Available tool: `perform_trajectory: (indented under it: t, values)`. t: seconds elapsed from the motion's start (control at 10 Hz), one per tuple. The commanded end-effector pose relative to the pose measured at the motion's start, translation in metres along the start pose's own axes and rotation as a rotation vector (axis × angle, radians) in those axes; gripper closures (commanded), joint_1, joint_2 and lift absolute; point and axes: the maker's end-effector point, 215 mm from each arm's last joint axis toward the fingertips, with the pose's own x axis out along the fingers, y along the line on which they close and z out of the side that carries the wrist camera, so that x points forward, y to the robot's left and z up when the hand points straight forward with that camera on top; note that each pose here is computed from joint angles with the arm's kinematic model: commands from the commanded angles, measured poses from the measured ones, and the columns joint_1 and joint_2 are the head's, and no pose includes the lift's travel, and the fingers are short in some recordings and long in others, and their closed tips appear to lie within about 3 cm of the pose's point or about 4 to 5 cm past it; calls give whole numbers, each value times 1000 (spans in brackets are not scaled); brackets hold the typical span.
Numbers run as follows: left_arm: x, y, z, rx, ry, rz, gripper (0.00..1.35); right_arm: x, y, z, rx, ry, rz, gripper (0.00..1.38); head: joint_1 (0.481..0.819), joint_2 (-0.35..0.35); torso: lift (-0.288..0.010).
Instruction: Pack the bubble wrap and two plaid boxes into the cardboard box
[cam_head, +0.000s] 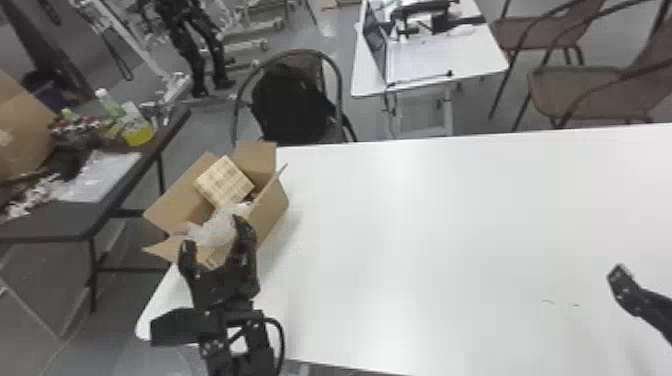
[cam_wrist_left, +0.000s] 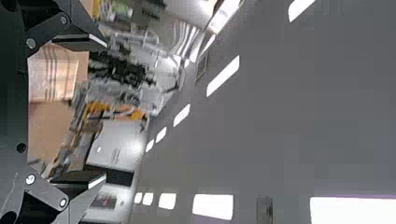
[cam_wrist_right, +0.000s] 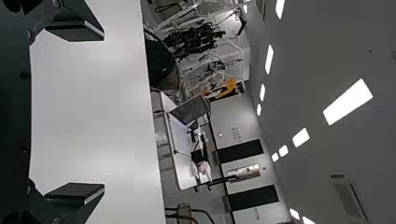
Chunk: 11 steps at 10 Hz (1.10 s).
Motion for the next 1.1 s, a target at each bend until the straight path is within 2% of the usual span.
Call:
perform_trajectory:
  t: [0.0,0.1,0.2,0.3,0.4,0.6,0.7,1.0]
  values:
    - [-40,-41,-18,-37,97,-80,282,-17,13,1,-121,-4,5,151,695,298,-108]
    - [-70,-49,-35,-42,167,-128,131,-28,19,-11,-181,26,-3,151,695,246,-108]
    - [-100,-56,-51,-13,243,-212,16,-42,18,-27,-206,43,-48,151,695,211,-108]
    - [-125,-56,-63,57,304,-321,28,-57,15,-38,-211,24,-92,151,695,194,-108]
    - [-153,-52,-82,76,389,-358,35,-70,13,-39,-222,0,-140,151,695,163,-108]
    - [-169,-51,-95,86,429,-380,33,-84,10,-46,-261,17,-160,151,695,141,-108]
    - [-174,-57,-102,62,444,-392,33,-86,10,-50,-265,10,-160,151,695,134,-108]
    - [-171,-59,-102,53,439,-403,35,-84,10,-51,-256,5,-169,151,695,118,-108]
